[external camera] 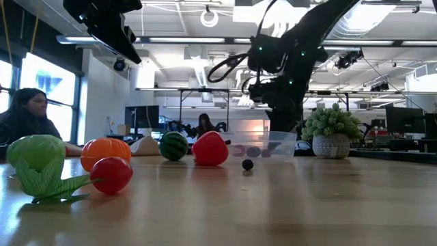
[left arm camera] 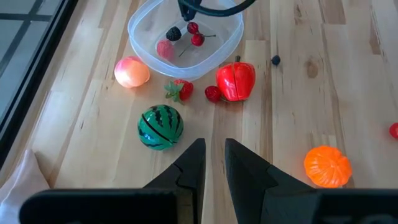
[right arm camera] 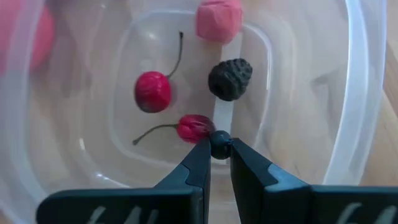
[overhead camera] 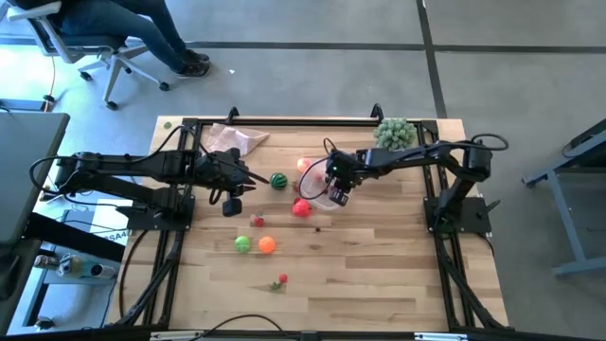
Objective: Pick and placing Produce into tupperware
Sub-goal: Put the blueberry into the transparent bin
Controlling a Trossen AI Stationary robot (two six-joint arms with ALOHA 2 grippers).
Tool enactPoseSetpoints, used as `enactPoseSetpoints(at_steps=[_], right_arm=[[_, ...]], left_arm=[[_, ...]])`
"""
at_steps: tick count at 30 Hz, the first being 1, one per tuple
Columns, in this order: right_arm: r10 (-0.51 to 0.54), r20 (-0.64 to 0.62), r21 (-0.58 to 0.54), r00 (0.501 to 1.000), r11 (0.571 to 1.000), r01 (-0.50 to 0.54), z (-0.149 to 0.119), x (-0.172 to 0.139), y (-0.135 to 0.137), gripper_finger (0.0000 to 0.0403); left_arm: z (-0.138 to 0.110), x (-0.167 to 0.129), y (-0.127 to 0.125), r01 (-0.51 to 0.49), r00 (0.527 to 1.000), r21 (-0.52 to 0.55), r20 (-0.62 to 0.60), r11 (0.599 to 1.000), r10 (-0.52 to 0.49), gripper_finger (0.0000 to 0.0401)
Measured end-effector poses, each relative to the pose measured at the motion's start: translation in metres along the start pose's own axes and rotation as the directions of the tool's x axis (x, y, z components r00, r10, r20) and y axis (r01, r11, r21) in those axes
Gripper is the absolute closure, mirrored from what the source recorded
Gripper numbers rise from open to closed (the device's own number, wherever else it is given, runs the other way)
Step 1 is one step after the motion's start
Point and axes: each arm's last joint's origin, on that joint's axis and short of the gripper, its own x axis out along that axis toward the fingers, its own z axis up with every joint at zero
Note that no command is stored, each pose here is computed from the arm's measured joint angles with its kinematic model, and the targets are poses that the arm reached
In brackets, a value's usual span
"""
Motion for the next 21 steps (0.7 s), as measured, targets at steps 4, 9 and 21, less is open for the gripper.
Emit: enactPoseSetpoints(at_steps=[4,9,21], right_arm=[[0.003,0.021,0.002,1.0,1.0,-0.003,0.002,-0.0004,0.0001,0.0368],[0.005,0.031,0.006,1.0,1.0,-0.005,0.0029,-0.0011,0.0004,0.0344],[0.009,0.038,-0.001,0.999,1.0,-0.009,0.0036,-0.0012,0.0006,0.0313]], left_arm=[[0.0,0.0,-0.0001,0.0,1.0,0.0,0.0,1.0,0.0,0.035],[0.0,0.0,-0.0001,0.0,1.0,0.0,0.0,1.0,0.0,0.035],[0.0,0.0,-0.0001,0.0,1.0,0.0,0.0,1.0,0.0,0.035]])
